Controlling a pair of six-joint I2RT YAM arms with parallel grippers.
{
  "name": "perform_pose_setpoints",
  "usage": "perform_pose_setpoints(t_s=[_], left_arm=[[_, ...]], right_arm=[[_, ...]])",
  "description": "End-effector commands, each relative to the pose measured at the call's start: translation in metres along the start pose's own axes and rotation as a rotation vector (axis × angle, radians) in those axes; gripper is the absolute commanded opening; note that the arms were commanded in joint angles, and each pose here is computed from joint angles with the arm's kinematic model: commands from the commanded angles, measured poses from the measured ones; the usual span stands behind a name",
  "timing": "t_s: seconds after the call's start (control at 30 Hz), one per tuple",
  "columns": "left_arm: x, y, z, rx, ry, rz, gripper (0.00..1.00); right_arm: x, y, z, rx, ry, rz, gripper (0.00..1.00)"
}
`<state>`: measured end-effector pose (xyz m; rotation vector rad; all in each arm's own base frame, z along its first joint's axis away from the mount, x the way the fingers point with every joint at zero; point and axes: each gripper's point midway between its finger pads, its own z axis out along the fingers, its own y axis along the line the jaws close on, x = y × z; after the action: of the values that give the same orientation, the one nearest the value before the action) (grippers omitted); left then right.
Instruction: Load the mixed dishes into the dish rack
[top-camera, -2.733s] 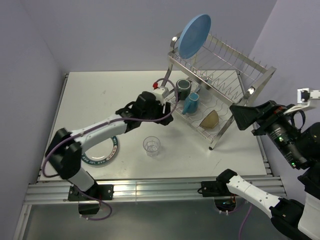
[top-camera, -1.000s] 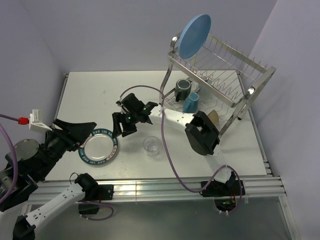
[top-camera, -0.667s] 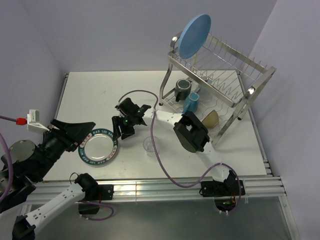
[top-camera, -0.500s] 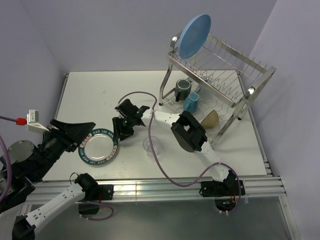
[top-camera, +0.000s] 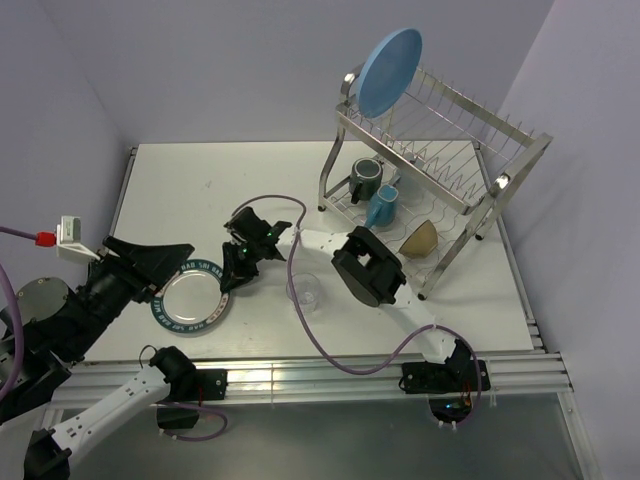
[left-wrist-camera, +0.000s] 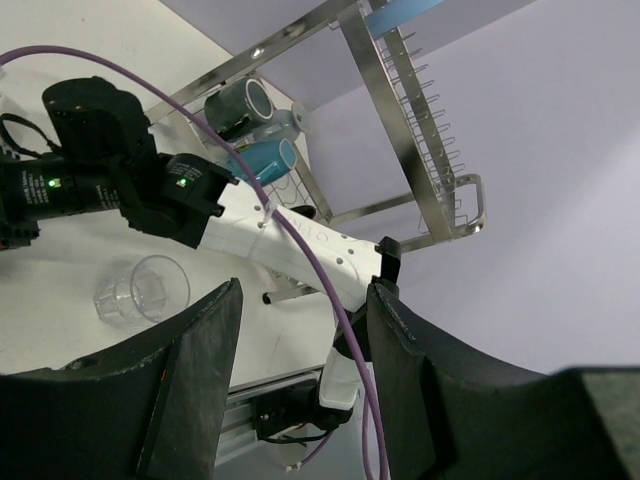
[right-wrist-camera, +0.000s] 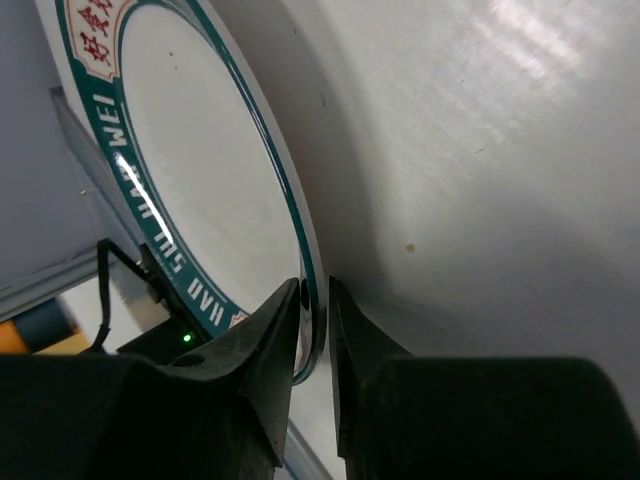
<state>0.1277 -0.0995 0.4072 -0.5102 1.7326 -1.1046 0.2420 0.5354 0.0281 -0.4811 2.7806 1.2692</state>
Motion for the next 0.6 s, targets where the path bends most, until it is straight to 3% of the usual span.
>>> perform_pose_setpoints(t_s=[0.0,0.03,0.07,0.1,0.37,0.57], left_arm=[[-0.009,-0.02,-0.004,0.058,-0.013,-0.007,0.59],[-0.009,-0.02,-0.005,0.056,-0.014,-0.008,0.59],[-0.009,-0.019,-0.006,0.056,-0.012,-0.007,0.59],[-0.009,-0.019,-0.007,0.056,-0.014,-0.008,0.59],[-0.009,-0.022,-0.001,0.062,-0.014,0.002,0.59],[-0.004,-0.03,0.017,0.079,0.008,0.054,0.6]], right_arm=[[-0.009,0.025,0.001,-0.061,-0.025,-0.012,0.24],[-0.009,0.023,0.002,-0.053,-0.026,-0.012,0.19],[-0.012,0.023,0.002,-0.039,-0.039,-0.015,0.05],[-0.011,0.019,0.002,-0.023,-0.034,-0.008,0.0],[-0.028,0.031,-0.054,0.084,-0.186,-0.133,0.0],[-0.045,0.035,-0.162,0.217,-0.365,-0.196,0.0]])
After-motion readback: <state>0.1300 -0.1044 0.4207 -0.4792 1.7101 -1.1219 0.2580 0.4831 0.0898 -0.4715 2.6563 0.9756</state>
